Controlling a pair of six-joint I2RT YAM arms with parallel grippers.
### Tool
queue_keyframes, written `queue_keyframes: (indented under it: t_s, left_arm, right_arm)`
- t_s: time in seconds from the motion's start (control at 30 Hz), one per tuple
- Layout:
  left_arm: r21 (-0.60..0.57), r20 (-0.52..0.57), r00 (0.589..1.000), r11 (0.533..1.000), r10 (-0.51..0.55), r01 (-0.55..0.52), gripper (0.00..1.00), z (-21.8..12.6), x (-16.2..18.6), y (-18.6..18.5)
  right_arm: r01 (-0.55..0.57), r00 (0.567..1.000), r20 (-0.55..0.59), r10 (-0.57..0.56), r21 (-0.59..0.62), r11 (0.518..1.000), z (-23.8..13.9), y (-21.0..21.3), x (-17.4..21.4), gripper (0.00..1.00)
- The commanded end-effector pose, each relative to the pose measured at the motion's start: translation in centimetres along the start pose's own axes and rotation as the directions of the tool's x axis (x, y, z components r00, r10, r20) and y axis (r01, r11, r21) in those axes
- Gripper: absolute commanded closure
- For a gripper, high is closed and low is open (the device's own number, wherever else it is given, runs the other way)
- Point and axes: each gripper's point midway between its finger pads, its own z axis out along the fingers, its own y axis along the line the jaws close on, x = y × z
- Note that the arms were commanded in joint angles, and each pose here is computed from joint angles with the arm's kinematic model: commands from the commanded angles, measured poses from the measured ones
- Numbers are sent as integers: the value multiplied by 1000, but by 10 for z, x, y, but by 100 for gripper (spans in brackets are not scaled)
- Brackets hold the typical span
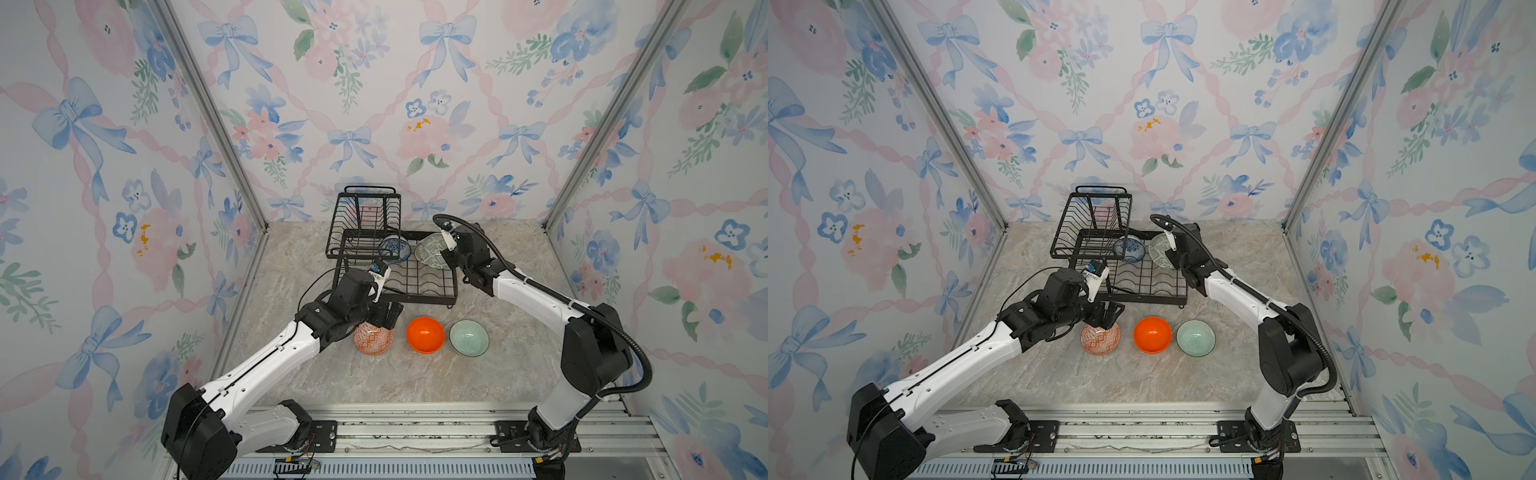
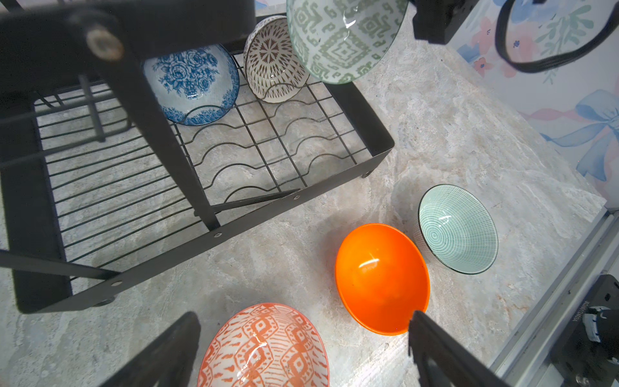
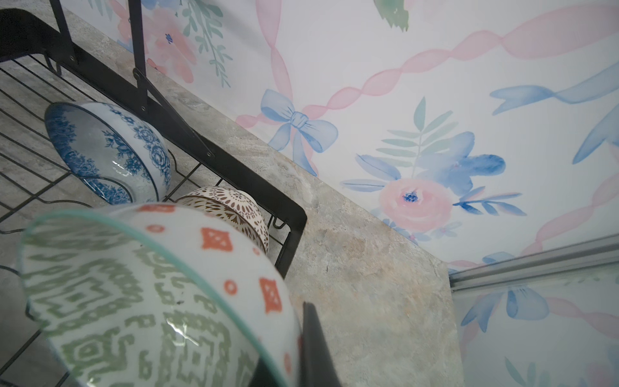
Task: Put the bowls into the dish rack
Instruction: 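Move the green-patterned bowl with the right gripper down into the rack slots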
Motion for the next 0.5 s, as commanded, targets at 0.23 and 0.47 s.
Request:
queue_keyframes:
  t_s: [0.23, 0.47]
  left_arm:
    - [27, 15, 1000, 999, -25, 24, 2, -1, -3, 1]
    - [31, 9, 1000, 999, -26, 25, 2, 0, -3, 2]
  right_arm:
    - [113, 962, 235, -137, 114, 987, 7, 16, -25, 100]
    - [132, 953, 266, -145, 65, 989, 18, 43, -28, 100]
